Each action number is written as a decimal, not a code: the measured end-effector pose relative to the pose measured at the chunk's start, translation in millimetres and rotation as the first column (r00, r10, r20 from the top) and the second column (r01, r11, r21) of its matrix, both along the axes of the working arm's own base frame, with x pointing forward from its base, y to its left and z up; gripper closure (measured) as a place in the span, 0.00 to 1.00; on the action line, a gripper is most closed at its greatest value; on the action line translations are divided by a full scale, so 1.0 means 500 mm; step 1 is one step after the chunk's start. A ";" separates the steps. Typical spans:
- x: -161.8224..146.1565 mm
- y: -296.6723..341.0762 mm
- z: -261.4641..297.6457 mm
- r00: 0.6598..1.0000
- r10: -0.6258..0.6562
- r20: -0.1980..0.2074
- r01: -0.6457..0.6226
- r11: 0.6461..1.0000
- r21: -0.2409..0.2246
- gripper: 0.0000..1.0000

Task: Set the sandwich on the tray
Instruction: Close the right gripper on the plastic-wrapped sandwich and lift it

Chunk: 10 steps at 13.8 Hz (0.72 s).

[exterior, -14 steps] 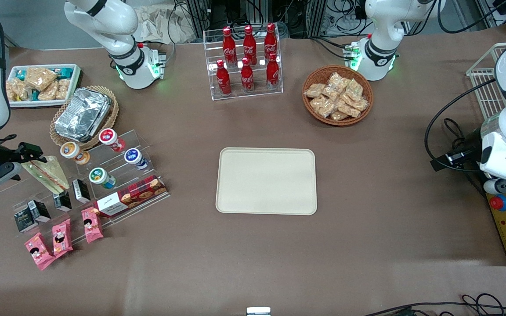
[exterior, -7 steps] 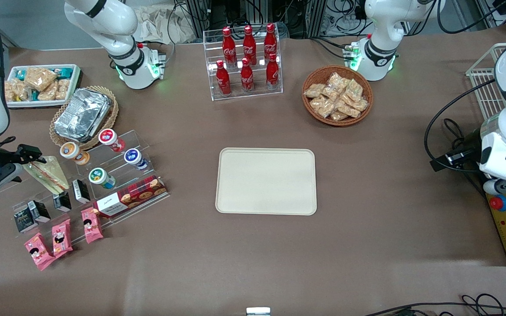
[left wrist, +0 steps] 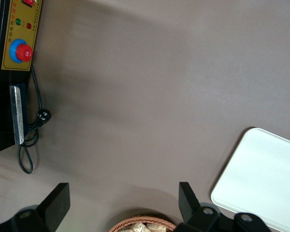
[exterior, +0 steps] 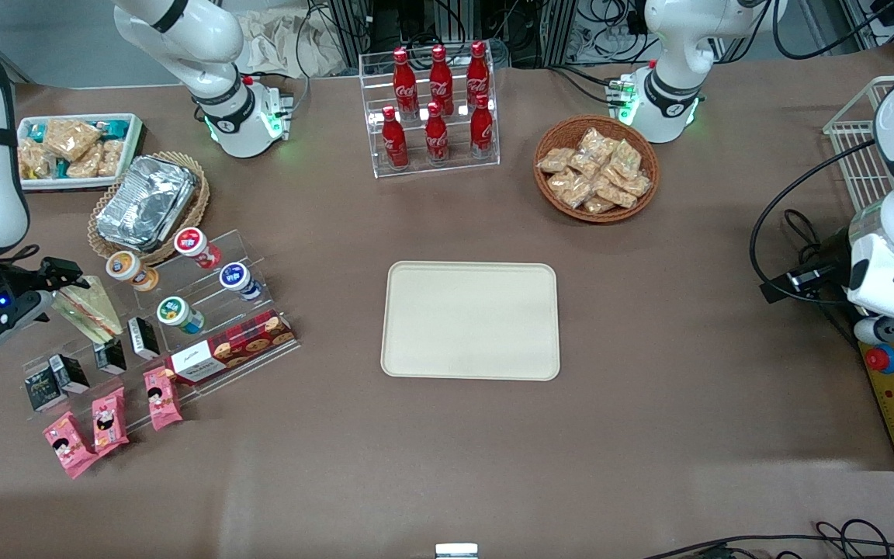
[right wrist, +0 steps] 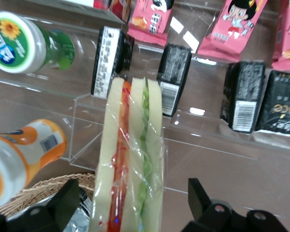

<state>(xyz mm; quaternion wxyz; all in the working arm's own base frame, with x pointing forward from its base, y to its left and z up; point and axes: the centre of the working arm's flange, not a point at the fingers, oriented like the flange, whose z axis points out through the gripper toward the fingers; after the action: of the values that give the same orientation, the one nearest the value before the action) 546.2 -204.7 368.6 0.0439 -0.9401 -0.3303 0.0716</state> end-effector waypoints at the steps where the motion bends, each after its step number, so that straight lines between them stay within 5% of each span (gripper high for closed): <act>1: -0.002 -0.002 -0.007 1.000 -0.002 -0.006 0.002 1.000 0.002 0.00; 3: -0.004 -0.002 -0.010 1.000 -0.002 -0.010 0.002 1.000 0.003 0.03; 8: -0.005 -0.002 -0.009 1.000 -0.002 -0.012 0.002 1.000 0.004 0.52; 10: -0.003 0.000 -0.004 1.000 0.000 -0.008 0.000 1.000 0.003 0.63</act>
<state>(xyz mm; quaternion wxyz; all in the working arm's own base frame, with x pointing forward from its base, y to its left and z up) 544.9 -204.7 366.4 0.0468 -0.9398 -0.3300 0.0749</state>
